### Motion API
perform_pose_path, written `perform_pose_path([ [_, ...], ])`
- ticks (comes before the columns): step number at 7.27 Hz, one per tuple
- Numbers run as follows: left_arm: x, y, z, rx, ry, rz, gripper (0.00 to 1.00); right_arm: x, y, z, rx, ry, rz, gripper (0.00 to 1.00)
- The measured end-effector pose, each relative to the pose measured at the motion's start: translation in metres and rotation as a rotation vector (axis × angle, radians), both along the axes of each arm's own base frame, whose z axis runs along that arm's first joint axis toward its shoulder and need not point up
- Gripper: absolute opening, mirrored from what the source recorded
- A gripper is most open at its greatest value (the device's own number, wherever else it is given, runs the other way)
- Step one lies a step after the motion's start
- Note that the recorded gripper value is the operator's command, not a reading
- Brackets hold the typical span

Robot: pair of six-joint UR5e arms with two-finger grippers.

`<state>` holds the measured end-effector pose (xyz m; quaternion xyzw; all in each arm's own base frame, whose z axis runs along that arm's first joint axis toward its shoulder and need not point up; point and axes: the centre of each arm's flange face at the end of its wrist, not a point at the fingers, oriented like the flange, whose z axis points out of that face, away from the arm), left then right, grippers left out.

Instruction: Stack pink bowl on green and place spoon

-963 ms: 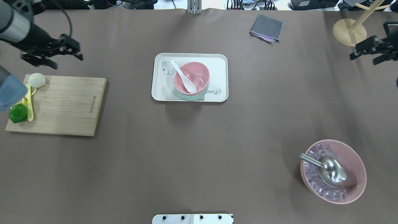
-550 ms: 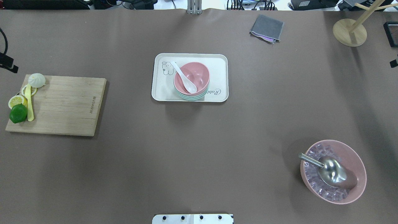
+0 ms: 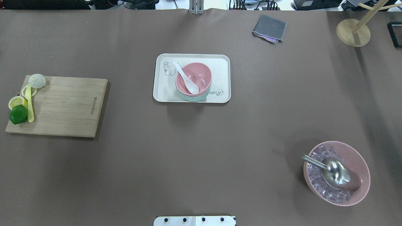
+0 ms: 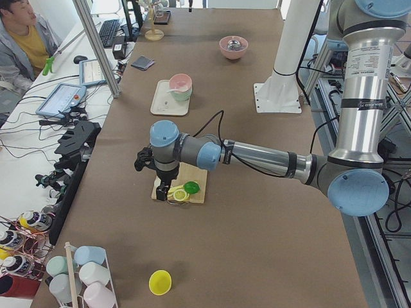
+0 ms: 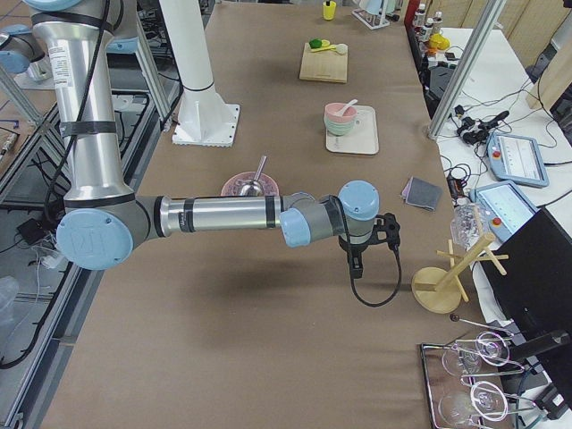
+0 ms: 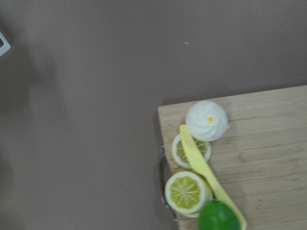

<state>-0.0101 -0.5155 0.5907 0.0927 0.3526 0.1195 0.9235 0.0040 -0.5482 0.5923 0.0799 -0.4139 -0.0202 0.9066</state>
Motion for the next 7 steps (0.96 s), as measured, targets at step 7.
perform_pose_path([
  [7, -0.008, 0.001, 0.000, -0.062, 0.004, -0.086, 0.98, -0.013, 0.000, -0.018, -0.047, 0.047, -0.095, 1.00],
])
